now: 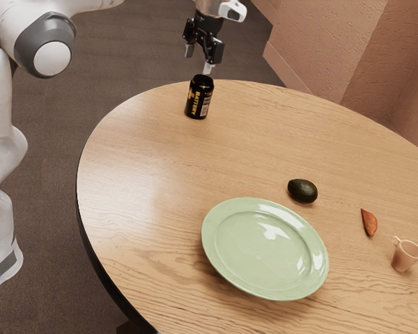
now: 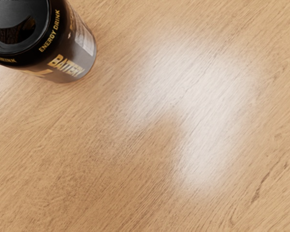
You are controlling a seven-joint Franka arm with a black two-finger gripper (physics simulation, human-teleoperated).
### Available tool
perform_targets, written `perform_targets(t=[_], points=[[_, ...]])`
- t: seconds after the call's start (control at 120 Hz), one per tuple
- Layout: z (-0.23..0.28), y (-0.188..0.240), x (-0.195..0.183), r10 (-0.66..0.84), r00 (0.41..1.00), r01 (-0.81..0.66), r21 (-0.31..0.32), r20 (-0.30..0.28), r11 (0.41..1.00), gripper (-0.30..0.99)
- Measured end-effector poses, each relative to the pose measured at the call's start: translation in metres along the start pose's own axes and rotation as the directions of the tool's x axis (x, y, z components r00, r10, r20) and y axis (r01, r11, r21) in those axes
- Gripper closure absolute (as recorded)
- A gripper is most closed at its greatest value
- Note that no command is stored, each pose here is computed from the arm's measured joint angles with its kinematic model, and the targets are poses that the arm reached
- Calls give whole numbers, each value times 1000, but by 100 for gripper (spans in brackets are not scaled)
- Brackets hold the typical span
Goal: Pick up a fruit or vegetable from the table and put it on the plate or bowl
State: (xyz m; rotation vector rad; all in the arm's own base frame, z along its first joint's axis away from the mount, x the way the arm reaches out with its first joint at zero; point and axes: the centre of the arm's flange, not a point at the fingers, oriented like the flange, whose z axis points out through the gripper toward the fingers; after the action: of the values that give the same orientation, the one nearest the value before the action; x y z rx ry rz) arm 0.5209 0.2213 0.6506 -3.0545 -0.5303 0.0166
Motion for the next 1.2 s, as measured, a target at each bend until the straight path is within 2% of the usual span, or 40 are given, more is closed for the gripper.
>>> perform_targets(t=[0.117, 0.133, 0.2, 0.233, 0.258, 0.325, 0.458, 0.508, 0.567, 0.642, 0.75, 0.892, 0.925, 0.992, 1.042, 1.133, 1.2], points=[[-7, -3, -2, 6, 1000, -6, -2, -10, 1000, 0], [-22, -3, -6, 12, 999, -13, -7, -38, 1000, 0], [-116, -9, -36, 29, 978, -35, -27, -207, 999, 0], [-141, -14, -48, 22, 968, -30, -30, -249, 999, 0], [-147, -19, -51, 5, 967, -12, -26, -255, 1000, 0], [-139, -26, -44, -57, 973, 58, -3, -225, 998, 0], [-50, 26, 7, -55, 997, 59, 80, -54, 995, 0], [3, 44, 22, -27, 999, 26, 75, 21, 997, 0], [50, 77, 33, 34, 997, -37, 51, 63, 998, 0], [73, 114, 40, 101, 994, -102, 13, 49, 995, 0], [77, 180, 41, 236, 972, -237, -27, -15, 971, 0], [70, 201, 42, 336, 938, -342, -67, -90, 937, 0], [70, 209, 39, 386, 918, -391, -52, -87, 919, 0], [58, 241, 23, 521, 851, -521, 20, -72, 854, 0], [40, 245, 9, 589, 806, -586, 59, -61, 808, 0], [24, 233, -5, 660, 751, -657, 92, -6, 749, 0], [24, 252, -19, 742, 670, -742, 86, 37, 665, 0]])
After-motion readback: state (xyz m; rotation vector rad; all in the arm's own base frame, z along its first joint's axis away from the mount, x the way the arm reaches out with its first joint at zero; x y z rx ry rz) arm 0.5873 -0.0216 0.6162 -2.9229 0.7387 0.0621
